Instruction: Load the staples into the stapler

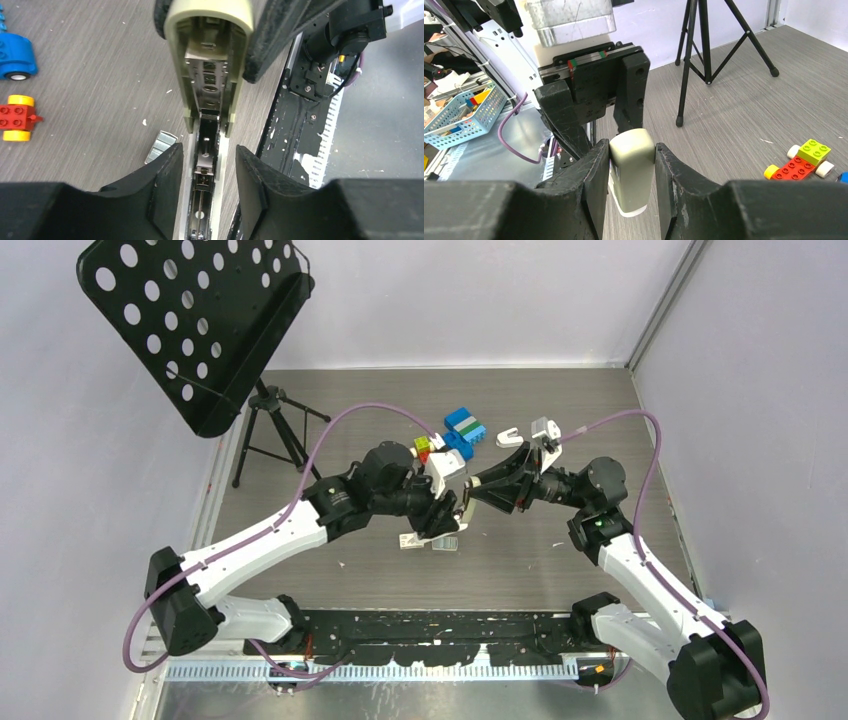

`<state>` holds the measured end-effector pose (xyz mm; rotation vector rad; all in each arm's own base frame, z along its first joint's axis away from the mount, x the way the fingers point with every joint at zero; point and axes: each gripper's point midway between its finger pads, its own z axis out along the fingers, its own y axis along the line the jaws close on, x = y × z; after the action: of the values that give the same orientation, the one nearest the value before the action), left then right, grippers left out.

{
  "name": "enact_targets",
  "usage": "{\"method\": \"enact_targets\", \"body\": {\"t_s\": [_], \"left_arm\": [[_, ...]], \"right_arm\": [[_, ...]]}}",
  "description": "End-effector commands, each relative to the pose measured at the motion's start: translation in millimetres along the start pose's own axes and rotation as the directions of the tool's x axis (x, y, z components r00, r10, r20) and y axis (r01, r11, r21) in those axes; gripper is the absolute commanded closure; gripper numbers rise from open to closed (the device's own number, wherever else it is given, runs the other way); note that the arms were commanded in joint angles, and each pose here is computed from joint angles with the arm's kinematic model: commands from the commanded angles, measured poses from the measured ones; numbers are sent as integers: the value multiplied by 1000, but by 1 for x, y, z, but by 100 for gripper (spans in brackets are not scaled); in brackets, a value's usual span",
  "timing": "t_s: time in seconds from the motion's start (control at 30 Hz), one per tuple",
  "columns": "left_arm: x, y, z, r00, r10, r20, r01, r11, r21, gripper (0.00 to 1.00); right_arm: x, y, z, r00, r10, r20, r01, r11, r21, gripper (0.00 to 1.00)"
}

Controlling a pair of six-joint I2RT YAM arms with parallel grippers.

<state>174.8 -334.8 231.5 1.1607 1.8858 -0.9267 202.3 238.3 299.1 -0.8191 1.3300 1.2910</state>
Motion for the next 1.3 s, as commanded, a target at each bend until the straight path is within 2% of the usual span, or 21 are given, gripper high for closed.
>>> {"method": "enact_targets", "body": {"t_s": [0.0, 0.13, 0.37, 0.47, 0.53, 0.63, 0.7, 0.8, 0.9, 0.93, 1.0, 1.07, 1.13, 1.27], "left_arm": [[-15, -8, -2, 999, 40, 23, -40, 999, 15, 58], [-12, -14, 2, 999, 48, 12, -49, 998, 36, 61], [-6, -14, 3, 999, 44, -7, -44, 998, 36, 98], [-3, -11, 2, 999, 46, -9, -46, 999, 16, 100], [0, -7, -1, 999, 46, -9, -46, 999, -8, 100], [4, 1, -7, 999, 43, -3, -43, 997, -66, 100], [6, 9, -12, 999, 35, 3, -34, 992, -118, 100], [13, 26, -21, 1000, 4, 0, -4, 974, -228, 100], [25, 53, -31, 999, -49, -11, 41, 923, -384, 100], [29, 61, -35, 997, -74, -8, 63, 900, -432, 100], [39, 80, -44, 992, -126, 4, 109, 838, -535, 100], [52, 99, -53, 981, -192, 37, 172, 753, -635, 100], [63, 112, -61, 959, -268, 94, 255, 668, -699, 100], [81, 129, -66, 894, -384, 231, 415, 517, -749, 100]], "right_arm": [[-27, 8, 4, 995, -87, 49, 87, 996, -14, 100], [-26, 8, 5, 995, -87, 49, 88, 996, -14, 100], [-24, 8, 5, 996, -81, 42, 82, 997, -13, 100], [-23, 5, 5, 996, -78, 45, 78, 997, 0, 99], [-24, 1, 5, 996, -75, 57, 74, 997, 30, 90], [-26, -10, 3, 995, -65, 81, 57, 993, 99, 62], [-25, -16, 2, 994, -49, 93, 36, 990, 136, 49], [-25, -27, -2, 994, -15, 110, -9, 977, 213, 38], [-20, -43, -10, 993, 29, 114, -65, 943, 327, 35], [-18, -49, -14, 992, 44, 117, -84, 925, 370, 30], [-15, -60, -24, 989, 71, 133, -124, 879, 461, 26], [-11, -74, -39, 978, 122, 168, -197, 798, 569, 15], [-4, -88, -58, 960, 185, 212, -281, 676, 681, 13], [19, -103, -93, 934, 279, 222, -331, 451, 829, 11]]}}
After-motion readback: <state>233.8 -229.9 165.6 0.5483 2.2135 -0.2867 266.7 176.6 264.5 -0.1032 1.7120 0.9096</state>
